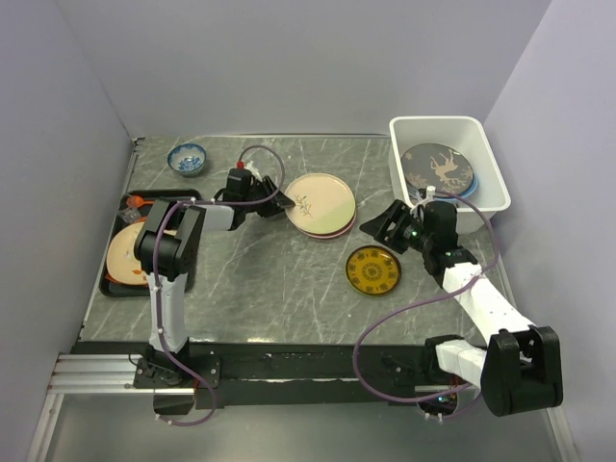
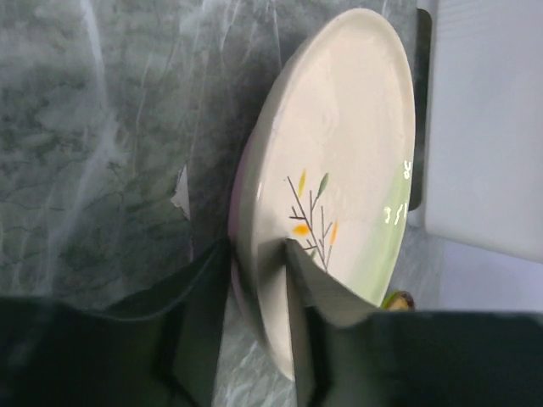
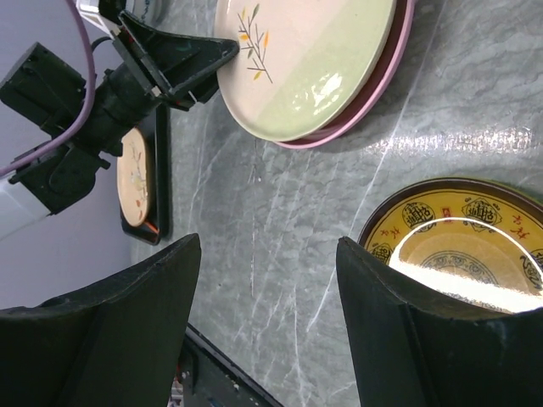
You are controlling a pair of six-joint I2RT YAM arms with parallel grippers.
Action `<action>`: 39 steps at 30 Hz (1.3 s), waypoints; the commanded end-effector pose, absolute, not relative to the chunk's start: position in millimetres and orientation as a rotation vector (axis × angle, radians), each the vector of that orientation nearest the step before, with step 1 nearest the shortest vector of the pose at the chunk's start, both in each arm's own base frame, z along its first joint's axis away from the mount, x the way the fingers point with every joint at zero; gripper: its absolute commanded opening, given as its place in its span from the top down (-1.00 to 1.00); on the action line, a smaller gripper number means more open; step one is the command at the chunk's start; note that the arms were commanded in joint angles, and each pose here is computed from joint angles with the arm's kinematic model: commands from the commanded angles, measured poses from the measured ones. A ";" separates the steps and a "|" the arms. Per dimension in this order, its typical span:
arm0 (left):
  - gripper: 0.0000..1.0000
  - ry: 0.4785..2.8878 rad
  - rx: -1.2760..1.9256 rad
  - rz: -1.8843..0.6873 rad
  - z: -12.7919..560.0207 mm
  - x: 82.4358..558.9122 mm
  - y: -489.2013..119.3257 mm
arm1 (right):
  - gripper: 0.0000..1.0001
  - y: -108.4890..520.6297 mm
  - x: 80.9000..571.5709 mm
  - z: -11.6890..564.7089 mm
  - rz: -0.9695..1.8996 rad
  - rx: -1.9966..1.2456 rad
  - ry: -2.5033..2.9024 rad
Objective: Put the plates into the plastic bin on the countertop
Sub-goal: Pick up the plate at the center of the board.
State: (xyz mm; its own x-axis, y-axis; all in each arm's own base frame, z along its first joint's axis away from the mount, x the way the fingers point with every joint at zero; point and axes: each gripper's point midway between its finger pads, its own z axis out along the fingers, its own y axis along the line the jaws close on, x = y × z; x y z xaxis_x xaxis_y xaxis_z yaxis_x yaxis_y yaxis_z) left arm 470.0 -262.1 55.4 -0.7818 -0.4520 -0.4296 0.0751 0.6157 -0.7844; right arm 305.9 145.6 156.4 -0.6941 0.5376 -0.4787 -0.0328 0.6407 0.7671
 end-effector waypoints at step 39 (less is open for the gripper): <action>0.99 1.937 -0.064 -1.445 183.8 431.2 -263.4 | -0.46 151.3 304.1 140.6 1.055 0.379 2.138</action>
